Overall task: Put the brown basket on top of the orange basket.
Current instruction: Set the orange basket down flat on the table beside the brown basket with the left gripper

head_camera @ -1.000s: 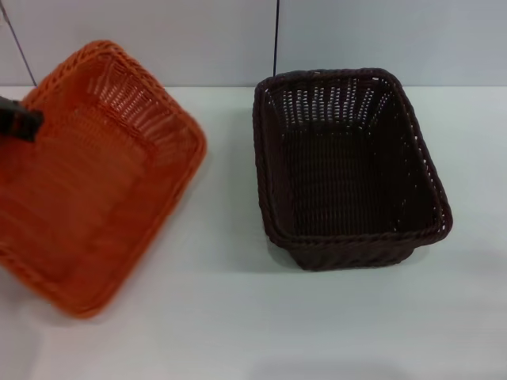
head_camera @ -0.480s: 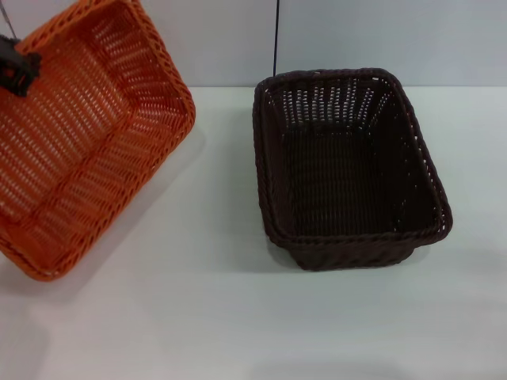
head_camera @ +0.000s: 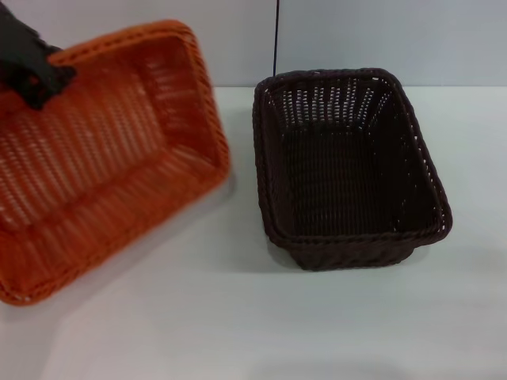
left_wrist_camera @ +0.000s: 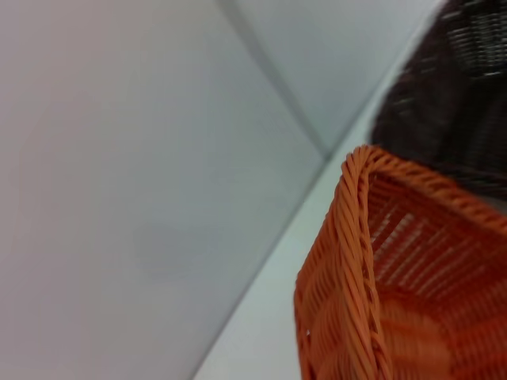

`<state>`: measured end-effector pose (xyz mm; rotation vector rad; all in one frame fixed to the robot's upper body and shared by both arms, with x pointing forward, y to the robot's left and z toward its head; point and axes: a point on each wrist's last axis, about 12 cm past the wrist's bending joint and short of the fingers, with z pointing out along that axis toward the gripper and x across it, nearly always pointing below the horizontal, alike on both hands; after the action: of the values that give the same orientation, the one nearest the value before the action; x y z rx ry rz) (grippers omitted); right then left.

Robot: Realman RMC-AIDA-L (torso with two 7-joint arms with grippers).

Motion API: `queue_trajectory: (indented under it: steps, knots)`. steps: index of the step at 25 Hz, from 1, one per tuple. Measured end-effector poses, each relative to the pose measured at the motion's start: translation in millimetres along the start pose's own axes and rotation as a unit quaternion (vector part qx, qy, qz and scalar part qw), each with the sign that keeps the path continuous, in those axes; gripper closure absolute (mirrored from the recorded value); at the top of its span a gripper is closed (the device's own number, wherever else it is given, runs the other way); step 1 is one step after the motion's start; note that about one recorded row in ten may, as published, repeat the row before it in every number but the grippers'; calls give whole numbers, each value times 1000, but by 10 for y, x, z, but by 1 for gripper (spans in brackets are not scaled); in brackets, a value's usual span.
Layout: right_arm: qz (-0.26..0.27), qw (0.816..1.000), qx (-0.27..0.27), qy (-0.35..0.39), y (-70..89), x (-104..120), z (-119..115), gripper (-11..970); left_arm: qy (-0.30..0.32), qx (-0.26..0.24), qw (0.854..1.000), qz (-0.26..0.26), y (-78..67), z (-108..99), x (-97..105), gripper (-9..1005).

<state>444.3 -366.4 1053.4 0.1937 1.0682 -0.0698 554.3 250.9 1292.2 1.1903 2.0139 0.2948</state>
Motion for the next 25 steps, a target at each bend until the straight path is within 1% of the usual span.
queue_trajectory:
  steps: [3, 4, 6, 9, 10, 13, 14, 15, 16, 18, 22, 25]
  knots:
    - [1, 1000, -3, -3, 10, -1, 25, 143, -4, 27, 999, 33, -27, 4, -55, 818]
    - [3, 1000, -5, -5, 18, -3, 46, 144, -4, 27, 999, 33, -27, 4, -55, 818]
    - [3, 1000, -6, -6, 22, -3, 53, 144, -11, 51, 997, 59, -73, 12, -101, 817]
    - [4, 1000, -6, -6, 25, -2, 63, 144, -15, 61, 996, 70, -95, 18, -120, 818]
    - [4, 1000, -7, -6, 26, -2, 67, 144, -14, 77, 993, 85, -114, 67, -139, 818]
    - [4, 1000, -7, -6, 24, -1, 67, 144, -14, 77, 993, 85, -114, 67, -139, 820]
    - [3, 1000, -7, -5, 22, -2, 64, 143, -9, 103, 989, 106, -135, 135, -153, 821]
    - [3, 1000, -6, -5, 19, -1, 59, 143, -9, 103, 989, 106, -135, 135, -153, 819]
    - [3, 1000, -6, -4, 16, -1, 56, 143, -7, 121, 985, 121, -156, 180, -152, 817]
    - [2, 1000, -5, -3, 12, -1, 50, 143, -9, 142, 982, 127, -174, 255, -160, 813]
    - [1, 1000, -4, -2, 6, 0, 43, 143, -11, 166, 978, 123, -193, 392, -161, 806]
    - [1, 1000, -4, -2, 7, 1, 42, 143, -3, 189, 976, 110, -201, 584, -167, 800]
